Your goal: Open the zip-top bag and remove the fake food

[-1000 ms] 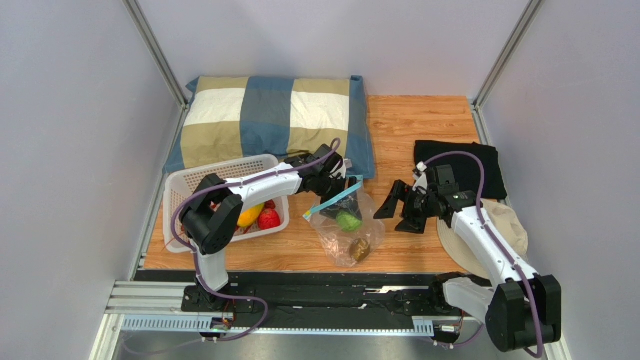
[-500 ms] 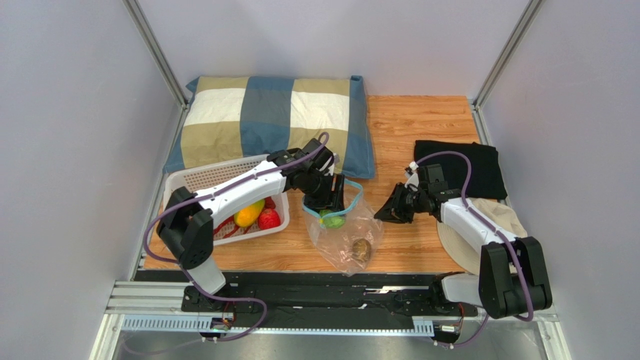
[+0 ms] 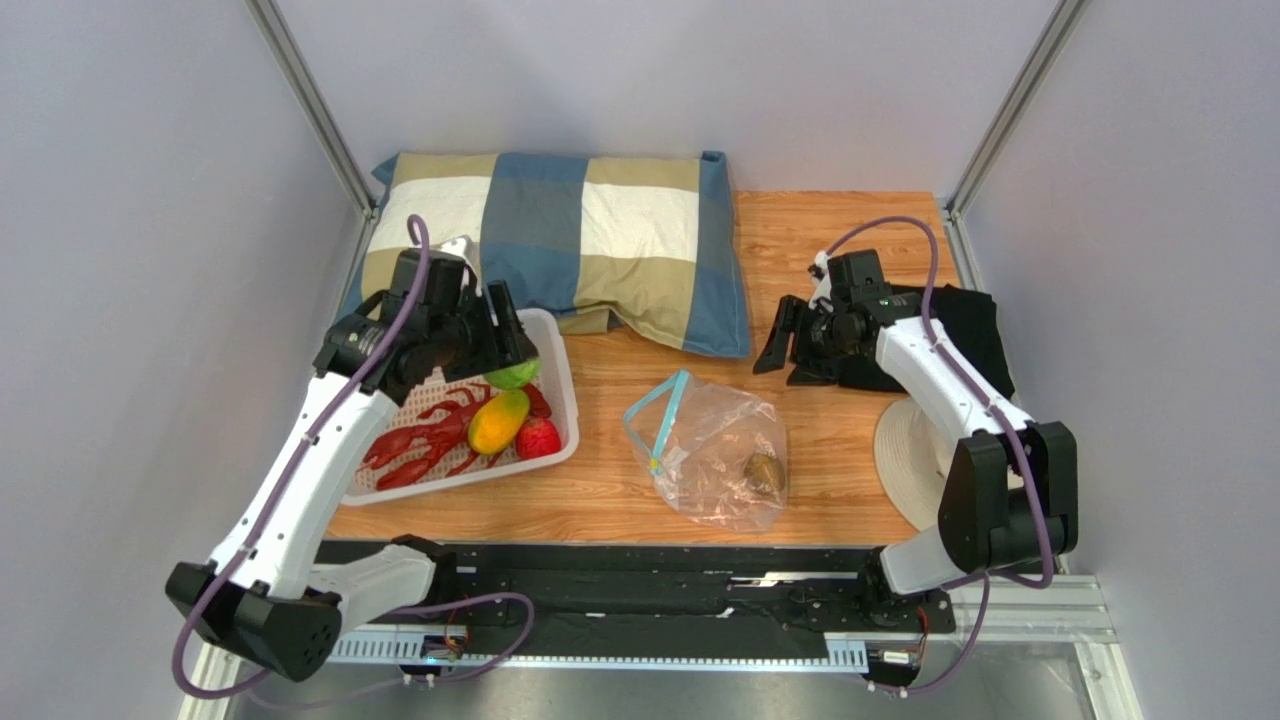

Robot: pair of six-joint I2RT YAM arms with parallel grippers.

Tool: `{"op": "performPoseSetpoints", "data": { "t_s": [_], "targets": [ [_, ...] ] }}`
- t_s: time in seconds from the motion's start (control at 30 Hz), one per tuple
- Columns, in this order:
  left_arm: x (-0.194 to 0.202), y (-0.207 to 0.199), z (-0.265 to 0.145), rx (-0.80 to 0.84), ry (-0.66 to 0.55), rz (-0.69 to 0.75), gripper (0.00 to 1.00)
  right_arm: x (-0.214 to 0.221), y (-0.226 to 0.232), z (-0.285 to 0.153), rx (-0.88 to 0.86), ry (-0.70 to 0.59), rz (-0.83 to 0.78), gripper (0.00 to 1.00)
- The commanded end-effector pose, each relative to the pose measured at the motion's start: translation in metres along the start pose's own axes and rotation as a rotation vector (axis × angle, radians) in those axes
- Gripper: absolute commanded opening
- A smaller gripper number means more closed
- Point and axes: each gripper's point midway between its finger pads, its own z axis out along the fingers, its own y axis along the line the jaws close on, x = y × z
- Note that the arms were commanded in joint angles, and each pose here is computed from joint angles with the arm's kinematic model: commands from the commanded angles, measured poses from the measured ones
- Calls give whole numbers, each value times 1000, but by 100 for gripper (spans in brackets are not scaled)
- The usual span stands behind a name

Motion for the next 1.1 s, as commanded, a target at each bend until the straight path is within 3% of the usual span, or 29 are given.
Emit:
{"op": "performPoseSetpoints", "data": {
  "t_s": [0.0,0.13,0.17,0.27,0.3,0.43,0.53,0.7,0.8,0.93,1.0,1.07],
  "targets": [
    [0,23,49,-51,123,-57,0,1,2,-38,137,9,-107,74],
    [-19,35,88,-131,135,-88,0,9,30,-63,168,-18,-216,87],
    [-24,38,96,-146,129,-91,0,11,38,-72,165,-24,-235,95],
    [-37,52,117,-230,131,-80,4,27,60,-88,157,-28,-322,96],
    [-35,61,128,-267,157,-74,18,31,76,-96,134,-44,-349,96],
    [-34,72,130,-315,192,-66,57,50,107,-105,92,-36,-393,99],
    [-35,70,112,-306,166,-65,99,63,126,-97,85,-3,-412,100],
    [-18,70,68,-299,145,-82,99,59,133,-72,258,-22,-397,100],
    [2,54,44,-193,139,-94,99,56,143,-53,347,-26,-439,100],
    [36,10,23,76,157,-132,82,56,139,-25,433,3,-458,100],
    [56,-19,16,251,193,-194,67,60,131,-18,470,24,-457,100],
    [60,-42,15,373,183,-201,58,66,124,-14,484,44,-455,92]
  ]
}}
